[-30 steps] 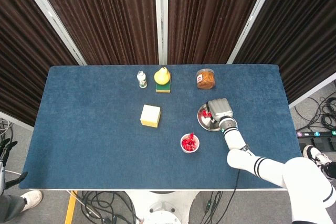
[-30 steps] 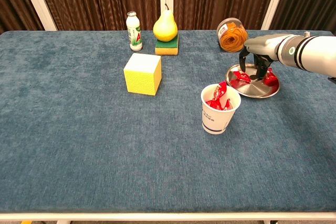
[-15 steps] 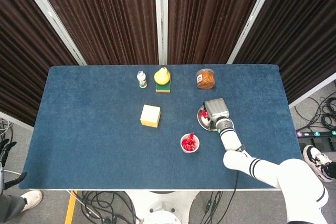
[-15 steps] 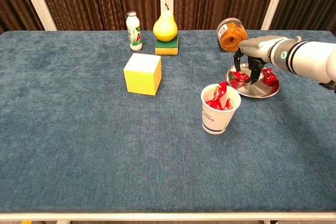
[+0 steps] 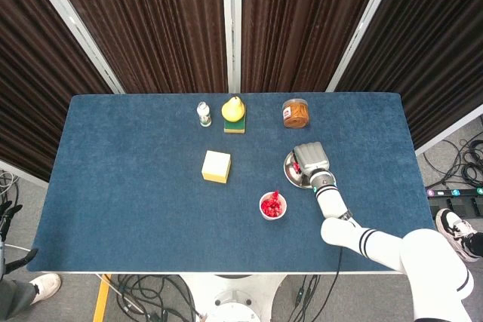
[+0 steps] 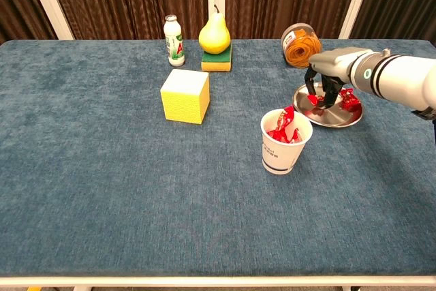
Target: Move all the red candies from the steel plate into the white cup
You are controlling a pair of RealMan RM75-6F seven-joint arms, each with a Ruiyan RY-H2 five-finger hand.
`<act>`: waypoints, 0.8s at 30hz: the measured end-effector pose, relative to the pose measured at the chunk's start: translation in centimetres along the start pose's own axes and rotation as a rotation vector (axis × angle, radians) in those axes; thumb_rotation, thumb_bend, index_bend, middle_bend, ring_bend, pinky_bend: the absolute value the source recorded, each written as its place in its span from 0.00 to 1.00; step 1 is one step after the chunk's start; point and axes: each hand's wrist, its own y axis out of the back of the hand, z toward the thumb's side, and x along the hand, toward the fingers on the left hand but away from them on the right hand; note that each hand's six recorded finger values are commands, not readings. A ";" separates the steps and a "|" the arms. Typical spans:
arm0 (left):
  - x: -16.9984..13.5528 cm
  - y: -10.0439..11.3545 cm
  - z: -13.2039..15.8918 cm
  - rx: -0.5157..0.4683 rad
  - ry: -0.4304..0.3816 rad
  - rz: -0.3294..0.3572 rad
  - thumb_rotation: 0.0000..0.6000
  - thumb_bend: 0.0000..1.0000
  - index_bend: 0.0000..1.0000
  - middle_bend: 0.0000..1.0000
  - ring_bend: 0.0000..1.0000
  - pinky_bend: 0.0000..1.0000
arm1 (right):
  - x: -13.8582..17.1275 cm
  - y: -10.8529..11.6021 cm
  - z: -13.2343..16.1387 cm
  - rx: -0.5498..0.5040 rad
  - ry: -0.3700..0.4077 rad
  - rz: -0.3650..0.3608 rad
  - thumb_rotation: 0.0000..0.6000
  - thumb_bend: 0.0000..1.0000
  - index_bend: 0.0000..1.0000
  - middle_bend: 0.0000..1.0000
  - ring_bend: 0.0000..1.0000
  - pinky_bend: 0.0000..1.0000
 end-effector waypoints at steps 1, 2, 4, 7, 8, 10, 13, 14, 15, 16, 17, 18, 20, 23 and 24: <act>0.0 0.0 0.0 0.001 -0.001 0.001 1.00 0.00 0.22 0.21 0.21 0.20 | 0.3 0.3 0.0 -0.007 0.010 -0.008 1.00 0.37 0.60 1.00 1.00 1.00; 0.0 0.1 0.0 0.003 -0.002 0.002 1.00 0.00 0.22 0.21 0.21 0.20 | 0.6 0.6 0.1 -0.014 0.019 -0.015 1.00 0.37 0.60 1.00 1.00 1.00; 0.0 0.2 0.1 0.004 -0.004 0.006 1.00 0.00 0.22 0.21 0.21 0.20 | 1.6 1.4 0.2 -0.034 0.046 -0.032 1.00 0.37 0.60 1.00 1.00 1.00; 0.0 0.5 0.2 0.008 -0.007 0.012 1.00 0.00 0.22 0.21 0.21 0.20 | 3.6 2.9 0.5 -0.069 0.101 -0.063 1.00 0.37 0.60 1.00 1.00 1.00; 0.0 0.6 0.3 0.009 -0.008 0.014 1.00 0.00 0.22 0.21 0.21 0.20 | 4.4 3.4 0.6 -0.079 0.121 -0.073 1.00 0.37 0.60 1.00 1.00 1.00; 0.0 0.7 0.4 0.011 -0.010 0.017 1.00 0.00 0.22 0.21 0.21 0.20 | 6.3 4.6 1.0 -0.101 0.175 -0.098 1.00 0.37 0.60 1.00 1.00 1.00; 0.0 0.8 0.7 0.012 -0.015 0.019 1.00 0.00 0.22 0.21 0.21 0.20 | 9.6 6.1 1.8 -0.124 0.268 -0.130 1.00 0.37 0.61 1.00 1.00 1.00; 0.0 0.9 0.8 0.012 -0.017 0.020 1.00 0.00 0.22 0.21 0.21 0.20 | 10.5 6.5 2.2 -0.127 0.297 -0.139 1.00 0.37 0.61 1.00 1.00 1.00; 0.0 0.9 0.8 0.013 -0.018 0.019 1.00 0.00 0.22 0.21 0.21 0.20 | 11.4 6.8 2.4 -0.126 0.323 -0.147 1.00 0.37 0.61 1.00 1.00 1.00; 0.0 0.9 0.9 0.013 -0.019 0.019 1.00 0.00 0.22 0.21 0.21 0.20 | 12.4 7.0 2.7 -0.121 0.355 -0.157 1.00 0.37 0.61 1.00 1.00 1.00; -0.1 0.9 0.9 0.014 -0.019 0.019 1.00 0.00 0.22 0.21 0.21 0.20 | 13.0 7.0 2.9 -0.115 0.377 -0.162 1.00 0.37 0.60 1.00 1.00 1.00; -0.1 0.9 0.9 0.014 -0.018 0.020 1.00 0.00 0.22 0.21 0.21 0.20 | 13.6 7.0 3.2 -0.107 0.397 -0.163 1.00 0.37 0.60 1.00 1.00 1.00; -0.2 1.0 0.9 0.013 -0.017 0.022 1.00 0.00 0.22 0.21 0.21 0.20 | 14.5 6.2 3.6 -0.088 0.432 -0.149 1.00 0.37 0.59 1.00 1.00 1.00; -0.3 0.9 0.8 0.010 -0.012 0.020 1.00 0.00 0.22 0.21 0.21 0.20 | 14.7 5.1 4.2 -0.065 0.447 -0.128 1.00 0.37 0.57 1.00 1.00 1.00; -0.3 0.9 0.7 0.009 -0.011 0.019 1.00 0.00 0.22 0.21 0.21 0.20 | 14.6 4.7 4.5 -0.060 0.450 -0.123 1.00 0.37 0.57 1.00 1.00 1.00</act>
